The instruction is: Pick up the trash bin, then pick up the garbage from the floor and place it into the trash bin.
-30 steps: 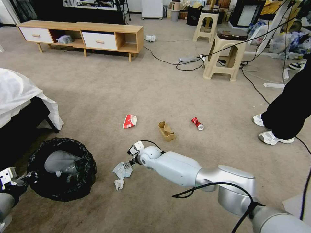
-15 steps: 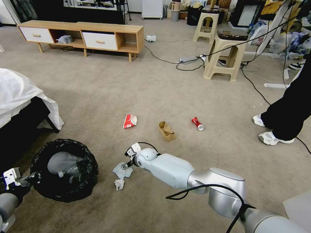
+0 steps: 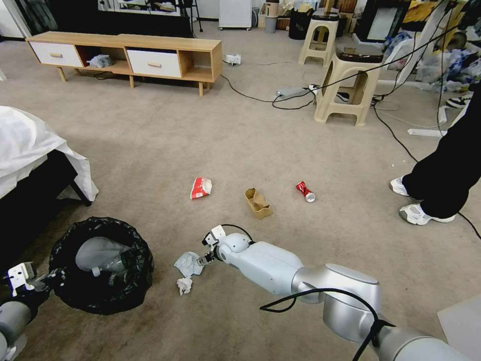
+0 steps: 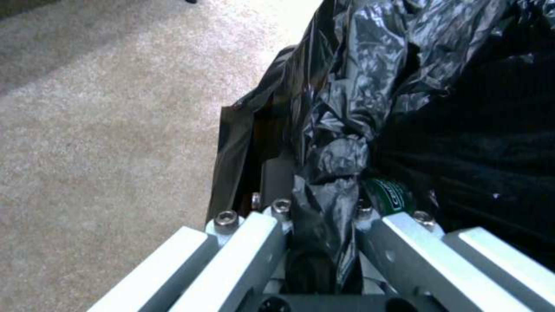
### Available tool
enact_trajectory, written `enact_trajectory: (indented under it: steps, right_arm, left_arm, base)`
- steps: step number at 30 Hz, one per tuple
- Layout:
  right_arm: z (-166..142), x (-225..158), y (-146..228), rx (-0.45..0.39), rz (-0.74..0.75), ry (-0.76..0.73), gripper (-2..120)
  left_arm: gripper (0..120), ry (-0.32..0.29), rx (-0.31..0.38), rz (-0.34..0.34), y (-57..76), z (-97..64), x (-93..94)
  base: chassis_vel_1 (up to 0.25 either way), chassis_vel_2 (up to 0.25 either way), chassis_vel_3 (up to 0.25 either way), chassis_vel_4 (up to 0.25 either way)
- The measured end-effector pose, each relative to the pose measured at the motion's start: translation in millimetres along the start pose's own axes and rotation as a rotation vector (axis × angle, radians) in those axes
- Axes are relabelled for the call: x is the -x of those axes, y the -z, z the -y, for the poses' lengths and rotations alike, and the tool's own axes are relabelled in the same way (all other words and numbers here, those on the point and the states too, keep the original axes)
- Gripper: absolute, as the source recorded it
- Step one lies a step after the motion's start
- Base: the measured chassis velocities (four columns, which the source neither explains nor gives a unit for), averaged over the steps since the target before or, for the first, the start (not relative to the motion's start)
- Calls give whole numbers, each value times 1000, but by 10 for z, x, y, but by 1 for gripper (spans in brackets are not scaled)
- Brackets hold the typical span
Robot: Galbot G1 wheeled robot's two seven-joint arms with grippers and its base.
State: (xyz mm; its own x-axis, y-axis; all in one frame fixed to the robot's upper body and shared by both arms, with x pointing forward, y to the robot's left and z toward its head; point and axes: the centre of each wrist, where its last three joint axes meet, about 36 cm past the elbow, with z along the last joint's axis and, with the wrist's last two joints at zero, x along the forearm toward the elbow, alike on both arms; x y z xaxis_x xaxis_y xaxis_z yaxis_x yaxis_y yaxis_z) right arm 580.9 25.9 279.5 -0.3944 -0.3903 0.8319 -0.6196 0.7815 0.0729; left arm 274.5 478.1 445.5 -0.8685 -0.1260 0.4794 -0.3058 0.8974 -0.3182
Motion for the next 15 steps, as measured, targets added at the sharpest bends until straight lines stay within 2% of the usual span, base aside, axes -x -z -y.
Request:
enact_trajectory:
  steps: [15]
  right_arm:
    - [184,50,-91,10,-10,-28,100]
  left_arm:
    - [1,0,-2,1,-63,-21,-10]
  base:
    - [0,0,0,0]
